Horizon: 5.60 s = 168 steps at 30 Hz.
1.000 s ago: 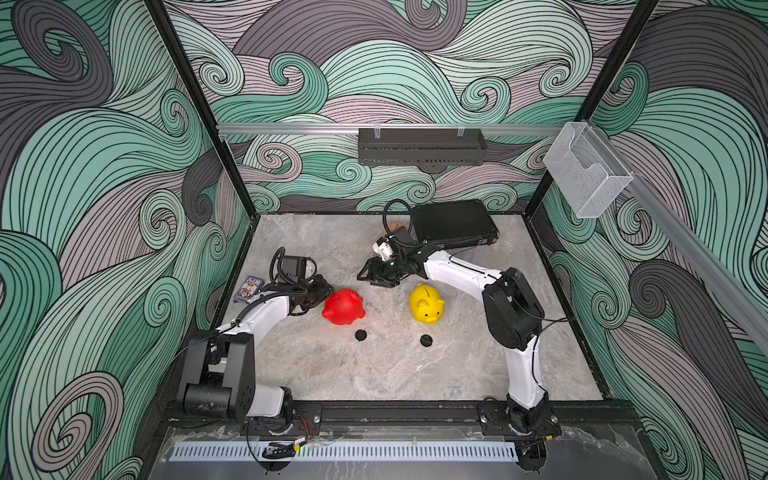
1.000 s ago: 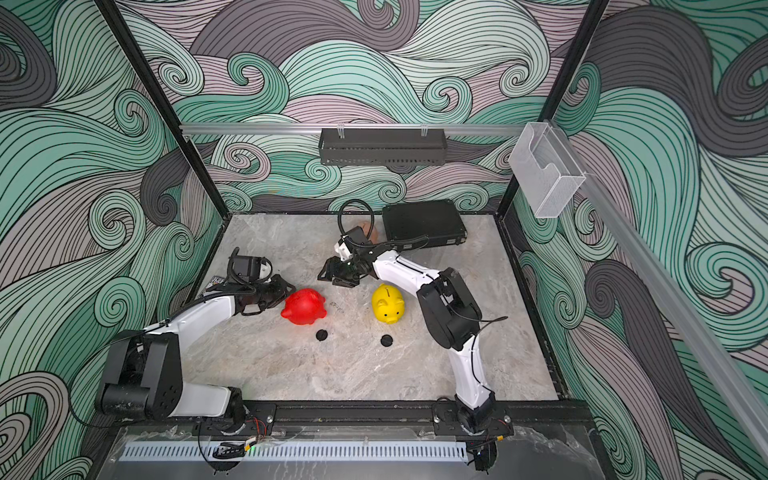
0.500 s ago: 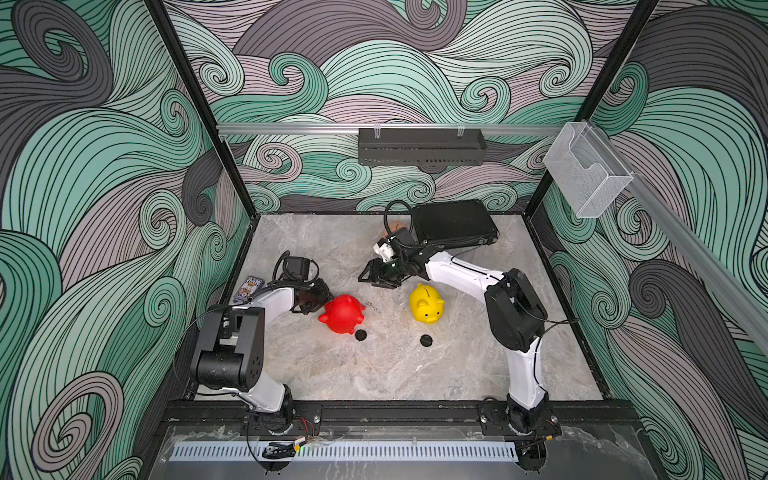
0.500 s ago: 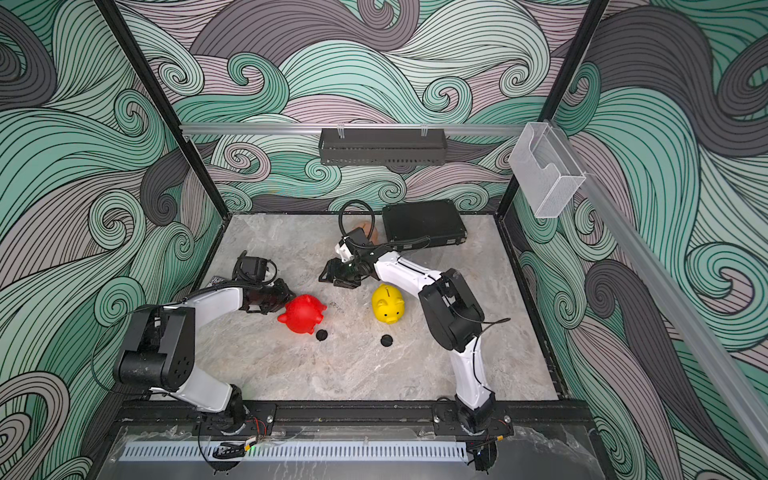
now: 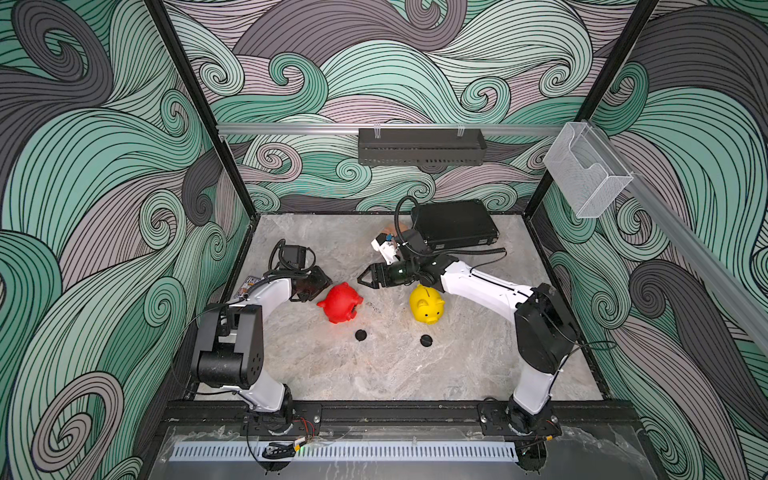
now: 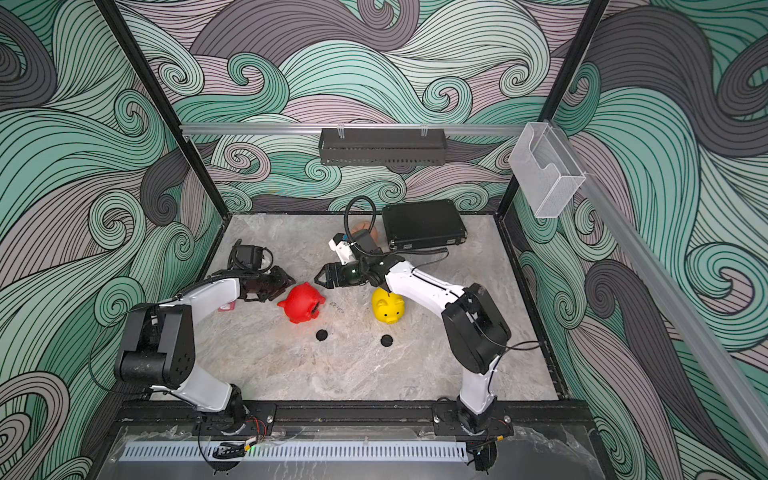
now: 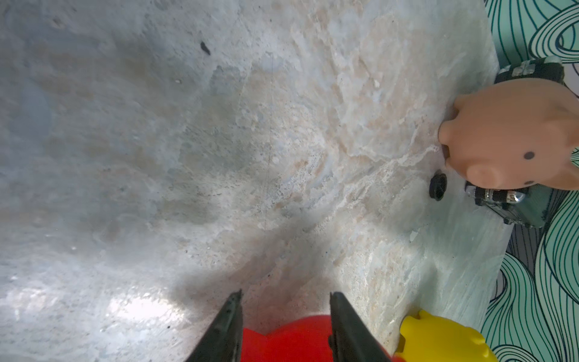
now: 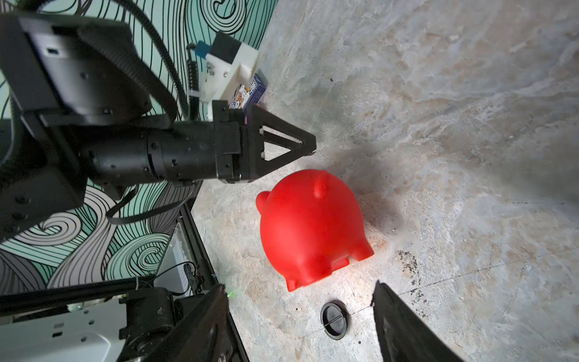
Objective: Close piggy banks
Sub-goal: Turn over the piggy bank at the center of the board.
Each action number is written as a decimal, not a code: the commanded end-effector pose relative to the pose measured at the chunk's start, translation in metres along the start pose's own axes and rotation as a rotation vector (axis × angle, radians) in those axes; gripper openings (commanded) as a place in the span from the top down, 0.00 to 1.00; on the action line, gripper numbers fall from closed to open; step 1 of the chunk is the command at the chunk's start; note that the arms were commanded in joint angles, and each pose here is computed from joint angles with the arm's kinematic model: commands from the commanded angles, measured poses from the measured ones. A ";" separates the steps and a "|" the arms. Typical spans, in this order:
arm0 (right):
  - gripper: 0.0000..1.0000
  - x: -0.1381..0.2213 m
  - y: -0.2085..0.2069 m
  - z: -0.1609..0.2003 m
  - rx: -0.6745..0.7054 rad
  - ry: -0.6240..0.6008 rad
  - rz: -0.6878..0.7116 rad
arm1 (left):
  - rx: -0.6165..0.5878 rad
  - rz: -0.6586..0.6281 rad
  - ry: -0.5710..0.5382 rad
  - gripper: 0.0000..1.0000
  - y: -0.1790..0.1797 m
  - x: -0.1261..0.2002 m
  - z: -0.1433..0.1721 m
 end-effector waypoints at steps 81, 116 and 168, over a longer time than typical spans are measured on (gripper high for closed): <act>0.34 -0.074 -0.041 -0.005 -0.092 0.061 0.063 | 0.012 0.130 0.036 0.52 -0.007 0.028 0.038; 0.48 -0.072 -0.020 -0.016 -0.175 0.110 -0.053 | 0.015 0.143 0.073 0.55 -0.011 0.014 0.035; 0.47 -0.073 0.010 -0.008 -0.151 0.174 -0.018 | -0.001 0.076 0.104 0.55 -0.004 0.001 0.034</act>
Point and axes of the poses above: each gripper's point midway between its finger pads, its own x axis back along the fingers, its own y axis along the line the jaws close on, z = x × y, the point moved 2 cm from there along x, back along the fingers, and after that the axes turned 14 degrees about -x, right-handed, at the moved point
